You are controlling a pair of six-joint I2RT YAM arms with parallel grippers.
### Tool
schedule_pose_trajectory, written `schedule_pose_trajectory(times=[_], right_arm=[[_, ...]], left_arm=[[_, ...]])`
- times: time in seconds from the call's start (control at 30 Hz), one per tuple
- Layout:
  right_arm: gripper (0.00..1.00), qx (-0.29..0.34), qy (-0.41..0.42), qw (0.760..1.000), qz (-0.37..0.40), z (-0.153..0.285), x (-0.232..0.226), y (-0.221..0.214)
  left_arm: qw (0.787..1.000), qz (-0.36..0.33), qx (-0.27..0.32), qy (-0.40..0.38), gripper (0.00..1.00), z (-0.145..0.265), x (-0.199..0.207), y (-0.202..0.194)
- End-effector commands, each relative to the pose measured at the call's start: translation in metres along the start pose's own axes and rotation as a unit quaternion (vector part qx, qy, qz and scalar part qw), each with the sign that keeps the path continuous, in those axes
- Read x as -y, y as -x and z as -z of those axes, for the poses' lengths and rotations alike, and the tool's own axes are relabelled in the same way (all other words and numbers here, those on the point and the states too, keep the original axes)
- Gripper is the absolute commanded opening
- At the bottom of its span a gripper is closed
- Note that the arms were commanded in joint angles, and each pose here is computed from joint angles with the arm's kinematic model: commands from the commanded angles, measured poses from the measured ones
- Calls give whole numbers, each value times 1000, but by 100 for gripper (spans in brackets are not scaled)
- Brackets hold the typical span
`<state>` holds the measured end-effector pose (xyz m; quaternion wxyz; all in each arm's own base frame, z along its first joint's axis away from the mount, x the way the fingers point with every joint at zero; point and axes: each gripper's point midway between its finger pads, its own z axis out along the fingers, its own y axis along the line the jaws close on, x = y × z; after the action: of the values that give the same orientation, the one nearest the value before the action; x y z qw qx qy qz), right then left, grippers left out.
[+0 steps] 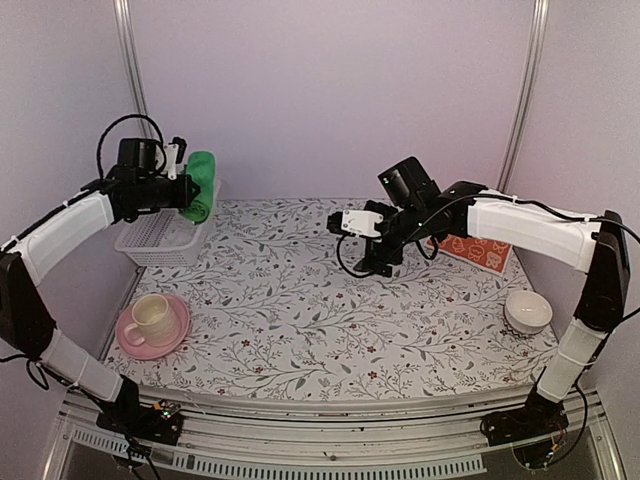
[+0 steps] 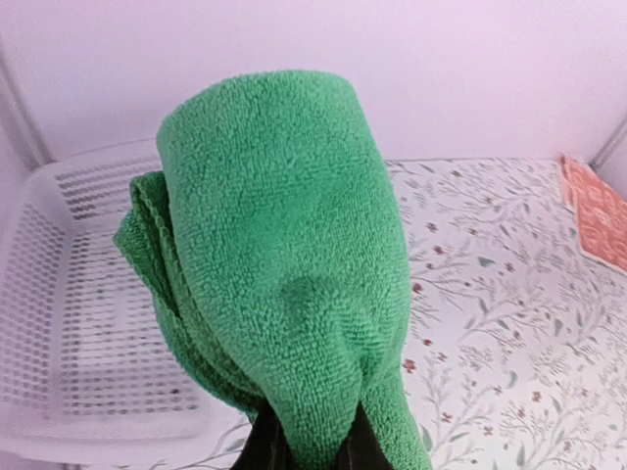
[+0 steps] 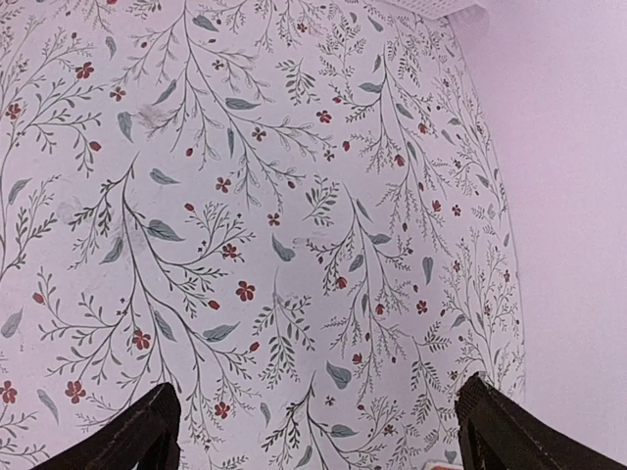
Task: Roll the towels
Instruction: Pick up the towel from the center of the board, then place the towel in the bin.
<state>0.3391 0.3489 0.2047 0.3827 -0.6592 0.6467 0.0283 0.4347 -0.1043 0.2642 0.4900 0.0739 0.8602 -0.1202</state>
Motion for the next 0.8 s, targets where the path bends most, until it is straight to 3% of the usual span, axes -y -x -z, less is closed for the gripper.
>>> schedule_pose_trajectory(times=[0.0, 0.13, 0.37, 0.5, 0.67, 0.77], right_arm=[[99, 7, 7, 1000, -19, 1, -7, 0], [99, 9, 14, 1000, -22, -1, -13, -3], [99, 2, 24, 999, -21, -10, -20, -10], [99, 5, 31, 999, -19, -12, -24, -10], [99, 11, 49, 999, -18, -16, -33, -9], [99, 3, 52, 999, -13, -22, -37, -11]], left_arm=[[989, -23, -19, 145, 0, 12, -71, 25], [979, -45, -65, 190, 0, -11, -106, 23], [955, -75, -206, 198, 0, -76, -146, -39], [950, -80, -250, 166, 0, -100, -149, -75], [936, -104, -290, 168, 0, -99, -155, -98], [944, -88, -289, 131, 0, -100, -147, -103]])
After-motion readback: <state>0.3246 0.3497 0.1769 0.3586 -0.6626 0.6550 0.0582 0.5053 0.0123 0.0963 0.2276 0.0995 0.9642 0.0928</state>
